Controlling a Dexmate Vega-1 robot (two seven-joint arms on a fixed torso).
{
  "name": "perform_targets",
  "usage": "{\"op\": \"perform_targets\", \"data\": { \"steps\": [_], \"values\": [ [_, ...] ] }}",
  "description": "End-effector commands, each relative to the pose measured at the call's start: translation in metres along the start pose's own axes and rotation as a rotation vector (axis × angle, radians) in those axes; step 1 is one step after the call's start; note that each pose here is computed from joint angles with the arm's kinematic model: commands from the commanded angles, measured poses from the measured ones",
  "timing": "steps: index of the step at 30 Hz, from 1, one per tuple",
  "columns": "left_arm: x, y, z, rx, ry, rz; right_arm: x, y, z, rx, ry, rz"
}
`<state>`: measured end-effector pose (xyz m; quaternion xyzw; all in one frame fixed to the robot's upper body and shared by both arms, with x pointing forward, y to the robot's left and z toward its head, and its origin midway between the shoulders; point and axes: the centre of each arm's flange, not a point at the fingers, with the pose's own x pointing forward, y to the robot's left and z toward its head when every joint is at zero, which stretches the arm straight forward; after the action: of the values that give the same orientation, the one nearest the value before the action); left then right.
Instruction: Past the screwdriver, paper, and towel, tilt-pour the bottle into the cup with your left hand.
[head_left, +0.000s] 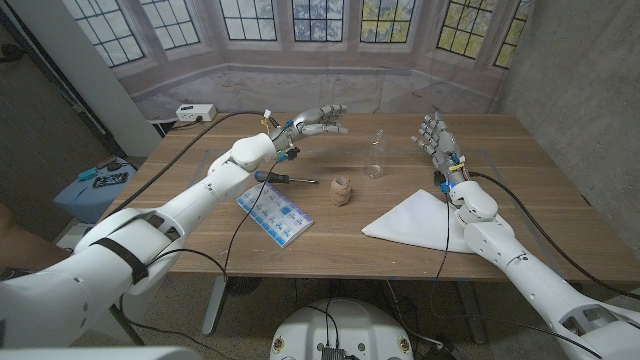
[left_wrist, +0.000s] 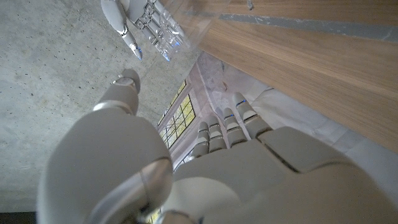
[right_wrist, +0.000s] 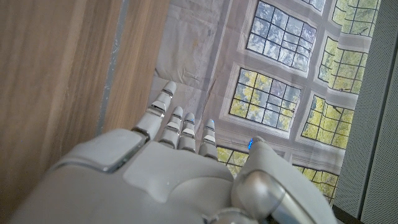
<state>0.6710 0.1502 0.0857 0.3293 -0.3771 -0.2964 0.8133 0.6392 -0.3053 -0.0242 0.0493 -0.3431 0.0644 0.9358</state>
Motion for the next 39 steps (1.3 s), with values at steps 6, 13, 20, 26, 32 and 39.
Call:
{"op": "perform_targets", "data": {
  "steps": [6,13,20,26,32,39],
  "values": [
    [0.02,-0.004,0.006,0.049,-0.003,-0.085,-0.008,-0.008,-0.001,0.001,0.014,-0.018],
    [0.027,-0.004,0.004,0.07,0.005,-0.11,-0.011,-0.01,-0.002,-0.001,0.023,-0.025],
    [0.036,-0.005,0.003,0.083,0.008,-0.123,-0.013,-0.012,-0.002,-0.001,0.026,-0.032],
    [0.042,-0.008,0.003,0.084,0.008,-0.137,-0.013,-0.015,0.002,-0.009,0.021,-0.033],
    [0.046,-0.012,0.001,0.076,0.016,-0.146,-0.014,-0.019,0.009,-0.021,0.016,-0.04],
    [0.05,-0.018,-0.003,0.072,0.042,-0.153,-0.017,-0.023,0.012,-0.026,0.016,-0.045]
  ]
}}
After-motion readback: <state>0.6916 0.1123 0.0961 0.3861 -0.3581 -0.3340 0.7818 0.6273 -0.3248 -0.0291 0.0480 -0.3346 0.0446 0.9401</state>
